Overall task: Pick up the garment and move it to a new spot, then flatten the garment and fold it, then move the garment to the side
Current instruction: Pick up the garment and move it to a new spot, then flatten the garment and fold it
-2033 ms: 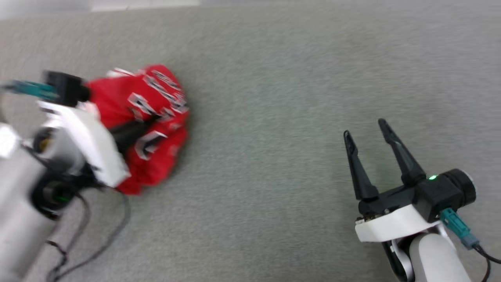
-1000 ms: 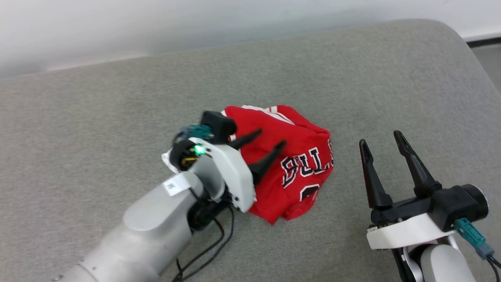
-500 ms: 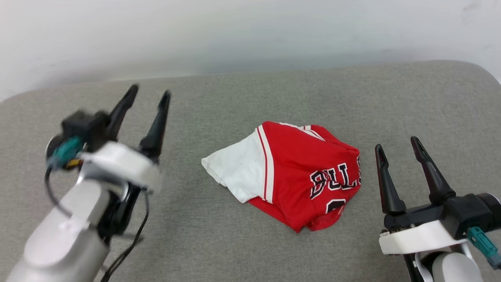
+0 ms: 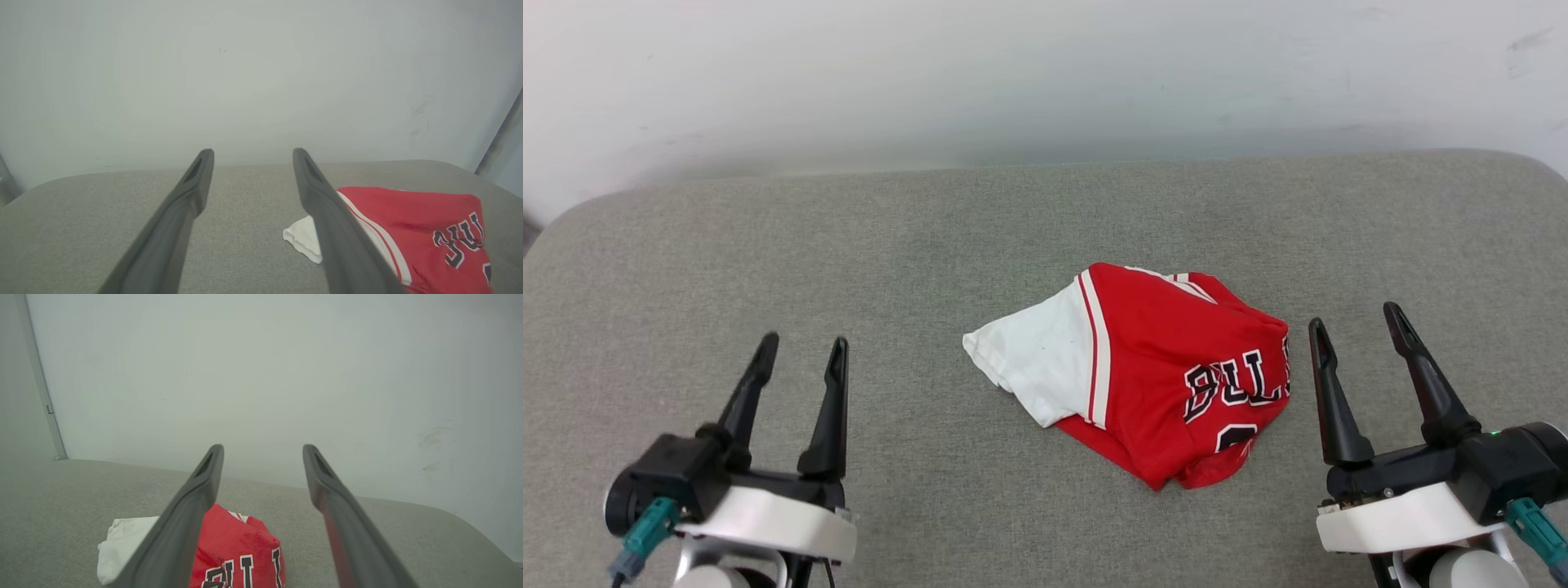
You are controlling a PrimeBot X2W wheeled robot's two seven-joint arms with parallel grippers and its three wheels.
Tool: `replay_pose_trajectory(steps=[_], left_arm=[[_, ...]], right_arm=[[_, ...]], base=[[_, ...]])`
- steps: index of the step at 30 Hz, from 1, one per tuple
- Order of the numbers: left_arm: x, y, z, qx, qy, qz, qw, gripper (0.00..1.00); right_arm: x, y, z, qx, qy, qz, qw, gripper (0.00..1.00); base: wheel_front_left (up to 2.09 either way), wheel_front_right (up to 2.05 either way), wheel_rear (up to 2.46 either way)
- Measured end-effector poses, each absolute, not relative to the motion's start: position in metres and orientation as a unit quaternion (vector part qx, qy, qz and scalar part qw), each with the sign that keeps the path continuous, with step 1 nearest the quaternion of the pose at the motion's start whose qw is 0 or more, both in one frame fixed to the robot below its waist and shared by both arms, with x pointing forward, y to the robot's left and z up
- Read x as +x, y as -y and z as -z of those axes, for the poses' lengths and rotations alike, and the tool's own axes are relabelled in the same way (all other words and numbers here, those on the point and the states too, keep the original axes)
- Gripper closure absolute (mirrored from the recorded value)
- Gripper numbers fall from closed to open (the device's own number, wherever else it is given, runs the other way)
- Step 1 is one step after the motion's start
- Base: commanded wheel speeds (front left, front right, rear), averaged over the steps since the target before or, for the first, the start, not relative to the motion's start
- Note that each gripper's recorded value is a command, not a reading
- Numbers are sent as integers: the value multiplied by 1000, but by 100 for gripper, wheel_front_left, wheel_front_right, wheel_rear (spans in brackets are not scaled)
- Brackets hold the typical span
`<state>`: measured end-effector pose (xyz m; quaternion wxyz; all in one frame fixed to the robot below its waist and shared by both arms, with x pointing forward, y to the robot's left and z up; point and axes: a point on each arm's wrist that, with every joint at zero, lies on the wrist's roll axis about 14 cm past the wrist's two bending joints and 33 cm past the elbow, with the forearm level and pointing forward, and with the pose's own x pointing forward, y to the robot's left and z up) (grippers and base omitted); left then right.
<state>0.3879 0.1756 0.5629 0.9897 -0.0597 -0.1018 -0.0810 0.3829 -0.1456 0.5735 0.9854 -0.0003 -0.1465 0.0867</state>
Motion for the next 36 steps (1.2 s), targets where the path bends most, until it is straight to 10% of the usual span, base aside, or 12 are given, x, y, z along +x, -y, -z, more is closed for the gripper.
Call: replay_pose_trajectory(steps=[22,36], left_arm=[[447,-111,-501,-38,-63,230,970,0],[500,-88,-431,39,-375,310,873,0]], right_arm=[[403,169,-558,20,128,-52,990,0],[420,184,-530,15,93,-32,995,0]], base=[[0,0,0],[0,0,0]])
